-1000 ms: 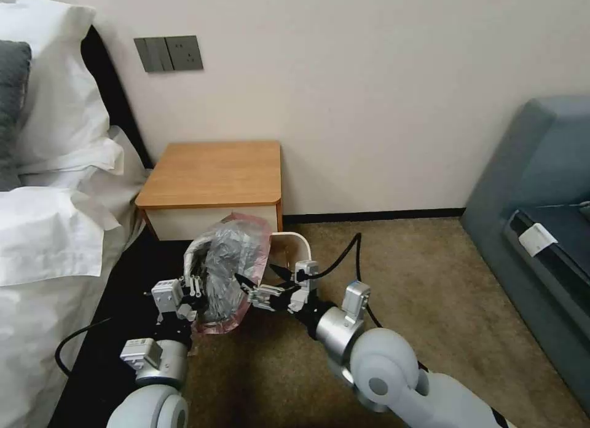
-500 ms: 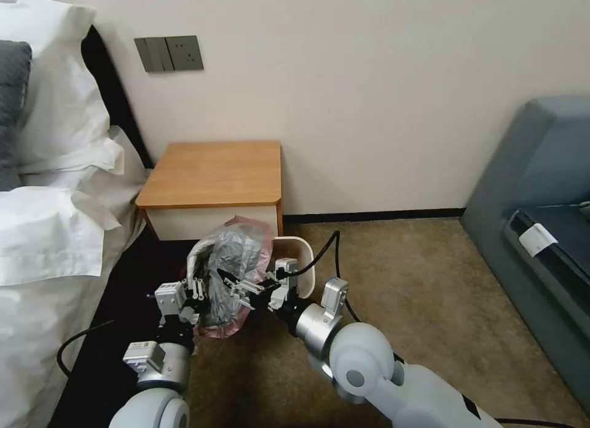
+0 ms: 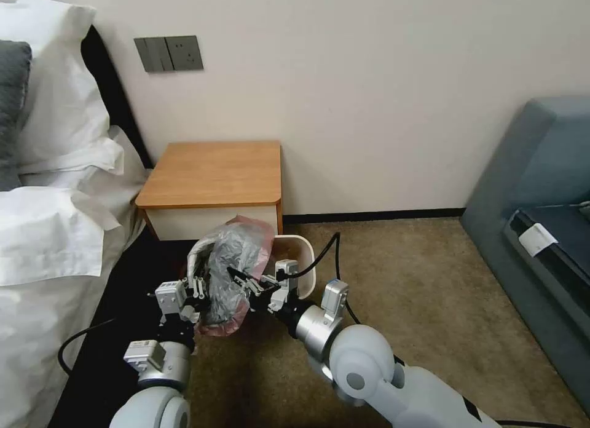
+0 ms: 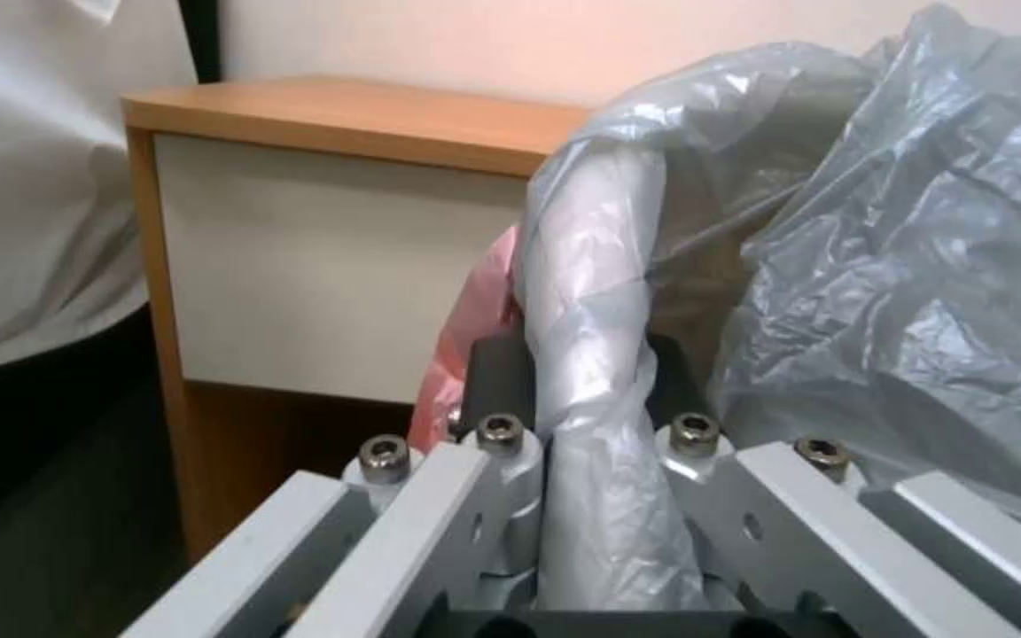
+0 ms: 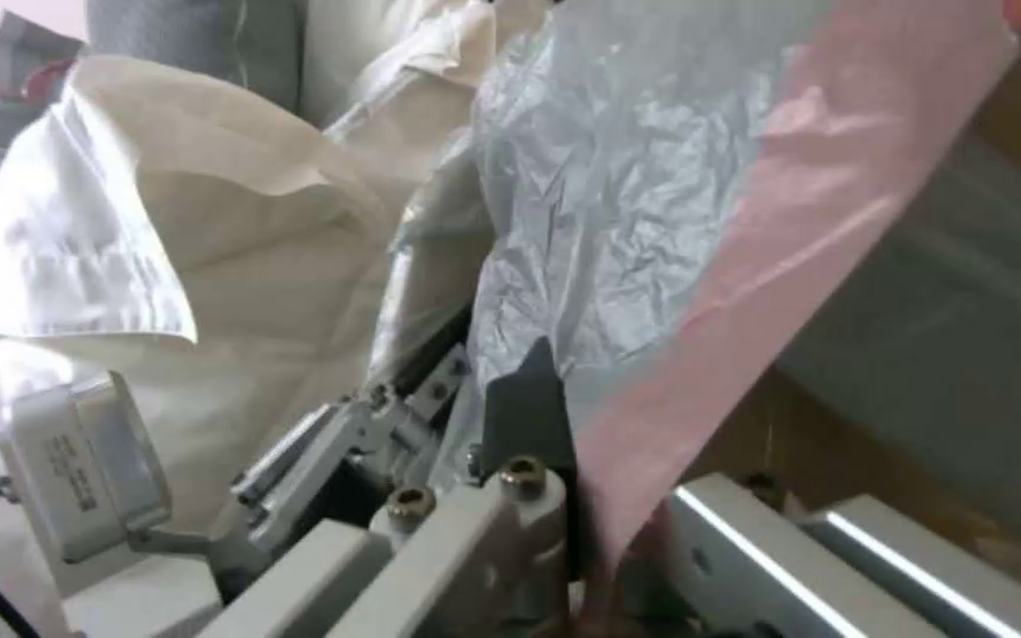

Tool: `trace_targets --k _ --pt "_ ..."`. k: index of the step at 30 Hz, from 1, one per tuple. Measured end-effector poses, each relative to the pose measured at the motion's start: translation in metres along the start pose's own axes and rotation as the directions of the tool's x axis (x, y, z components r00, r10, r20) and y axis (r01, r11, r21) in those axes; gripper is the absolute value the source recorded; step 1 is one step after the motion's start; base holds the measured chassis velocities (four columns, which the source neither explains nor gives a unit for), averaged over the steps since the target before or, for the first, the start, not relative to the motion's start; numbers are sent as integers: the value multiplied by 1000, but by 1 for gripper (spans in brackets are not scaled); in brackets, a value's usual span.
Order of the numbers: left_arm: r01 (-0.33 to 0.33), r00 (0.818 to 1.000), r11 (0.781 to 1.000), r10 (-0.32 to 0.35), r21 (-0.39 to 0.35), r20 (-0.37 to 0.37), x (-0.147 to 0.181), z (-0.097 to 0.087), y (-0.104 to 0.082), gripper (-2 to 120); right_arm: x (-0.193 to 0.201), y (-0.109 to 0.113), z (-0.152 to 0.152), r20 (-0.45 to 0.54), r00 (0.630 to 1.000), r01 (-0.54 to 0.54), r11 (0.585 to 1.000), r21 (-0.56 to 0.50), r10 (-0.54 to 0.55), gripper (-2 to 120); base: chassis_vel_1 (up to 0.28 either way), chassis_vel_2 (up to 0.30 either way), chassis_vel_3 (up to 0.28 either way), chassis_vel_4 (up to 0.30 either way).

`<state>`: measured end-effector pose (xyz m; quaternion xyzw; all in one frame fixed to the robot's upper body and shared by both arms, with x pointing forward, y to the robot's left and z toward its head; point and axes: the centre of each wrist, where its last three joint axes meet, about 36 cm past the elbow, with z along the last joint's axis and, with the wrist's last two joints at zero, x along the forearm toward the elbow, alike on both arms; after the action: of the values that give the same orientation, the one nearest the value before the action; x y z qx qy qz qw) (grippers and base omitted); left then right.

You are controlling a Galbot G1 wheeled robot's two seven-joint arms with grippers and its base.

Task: Pick up the garbage bag from the table and place it over the trash can.

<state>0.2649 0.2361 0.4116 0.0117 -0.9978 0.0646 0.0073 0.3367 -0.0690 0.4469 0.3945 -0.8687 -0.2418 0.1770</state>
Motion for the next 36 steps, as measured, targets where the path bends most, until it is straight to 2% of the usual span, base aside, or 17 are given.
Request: trace_targets --k 11,21,36 --pt "8 1000 1000 -8 -5 3 -2 0 3 7 16 17 -10 -40 990 -135 987 89 139 0 0 0 0 0" --pt "22 1000 1000 -22 5 17 -7 -4 8 7 47 13 -27 -29 970 -233 957 174 242 0 0 0 0 0" --pt "33 999 999 -34 37 19 -9 -6 10 7 70 10 -31 18 966 -254 938 235 257 0 0 0 0 0"
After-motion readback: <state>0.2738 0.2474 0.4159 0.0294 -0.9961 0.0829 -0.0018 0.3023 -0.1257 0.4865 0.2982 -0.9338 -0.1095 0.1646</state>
